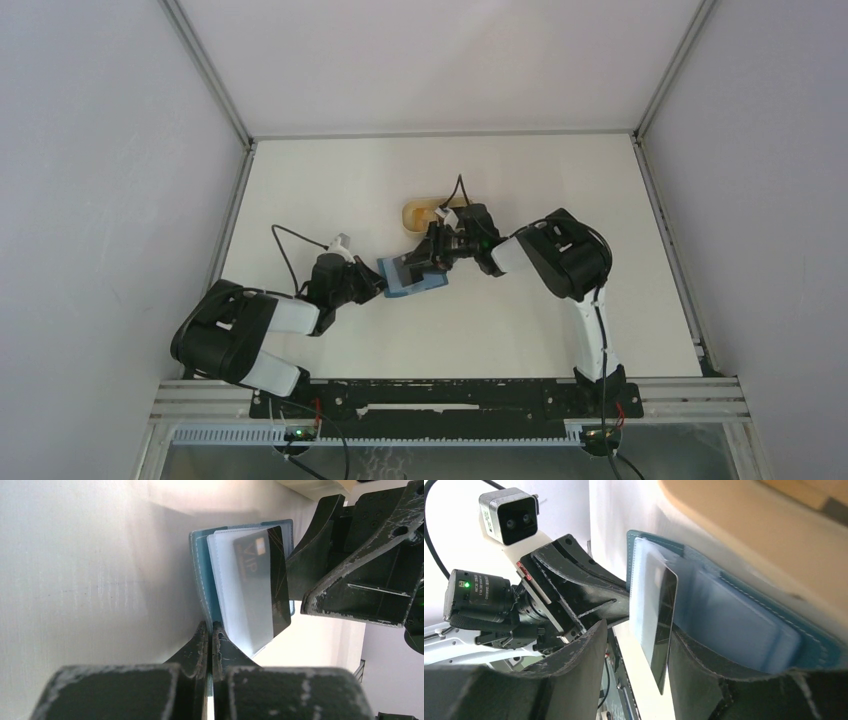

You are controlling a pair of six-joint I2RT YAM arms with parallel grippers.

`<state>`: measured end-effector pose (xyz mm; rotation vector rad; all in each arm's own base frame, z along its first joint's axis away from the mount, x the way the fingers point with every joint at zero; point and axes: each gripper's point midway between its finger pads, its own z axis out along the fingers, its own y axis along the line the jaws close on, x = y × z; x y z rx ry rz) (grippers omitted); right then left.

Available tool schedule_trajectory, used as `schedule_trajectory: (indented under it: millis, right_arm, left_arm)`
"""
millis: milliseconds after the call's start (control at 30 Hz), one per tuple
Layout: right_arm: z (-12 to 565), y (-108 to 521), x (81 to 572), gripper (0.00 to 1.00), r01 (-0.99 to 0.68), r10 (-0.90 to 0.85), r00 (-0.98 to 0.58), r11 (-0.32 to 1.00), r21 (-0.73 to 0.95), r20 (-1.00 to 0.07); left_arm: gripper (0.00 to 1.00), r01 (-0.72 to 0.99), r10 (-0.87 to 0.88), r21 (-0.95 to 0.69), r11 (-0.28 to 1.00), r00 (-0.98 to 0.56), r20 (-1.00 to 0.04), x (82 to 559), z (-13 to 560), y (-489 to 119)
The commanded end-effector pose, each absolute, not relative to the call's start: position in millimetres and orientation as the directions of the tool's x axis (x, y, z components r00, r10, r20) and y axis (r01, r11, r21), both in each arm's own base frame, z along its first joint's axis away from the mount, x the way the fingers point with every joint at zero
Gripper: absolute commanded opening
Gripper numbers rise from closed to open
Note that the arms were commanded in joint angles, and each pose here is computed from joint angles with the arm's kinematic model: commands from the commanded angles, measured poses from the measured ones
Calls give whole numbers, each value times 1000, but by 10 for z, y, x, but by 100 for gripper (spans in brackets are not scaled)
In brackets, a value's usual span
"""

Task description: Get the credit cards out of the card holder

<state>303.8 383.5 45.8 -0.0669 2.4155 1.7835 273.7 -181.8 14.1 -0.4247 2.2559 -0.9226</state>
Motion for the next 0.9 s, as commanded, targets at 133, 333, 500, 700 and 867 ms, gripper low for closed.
schedule_trajectory:
  millis: [133, 333, 500, 700, 867]
  right_arm:
    - [724, 3680, 3146, 49, -205, 71, -971, 257, 944, -230]
    - [661, 3558, 3142, 25, -194, 78, -972, 273, 942, -223]
    - [606, 3390, 3126, 0, -196, 84, -969, 316, 928, -234]
    - [696, 3125, 3142, 0, -221, 106, -952, 407, 886, -286]
    - [987, 2956, 3284, 0, -277, 143, -916, 456, 846, -376]
  left_arm:
    - [0, -150, -447, -605, 782, -812, -375, 2360, -310, -1646]
    - [0, -148, -445, -605, 783, -812, -378, 2369, -302, -1647]
    - [0, -148, -444, -604, 783, -814, -376, 2363, -306, -1650]
    - [0, -145, -442, -604, 784, -813, -379, 2374, -300, -1650]
    - [0, -144, -441, -603, 785, -813, -380, 2381, -298, -1653]
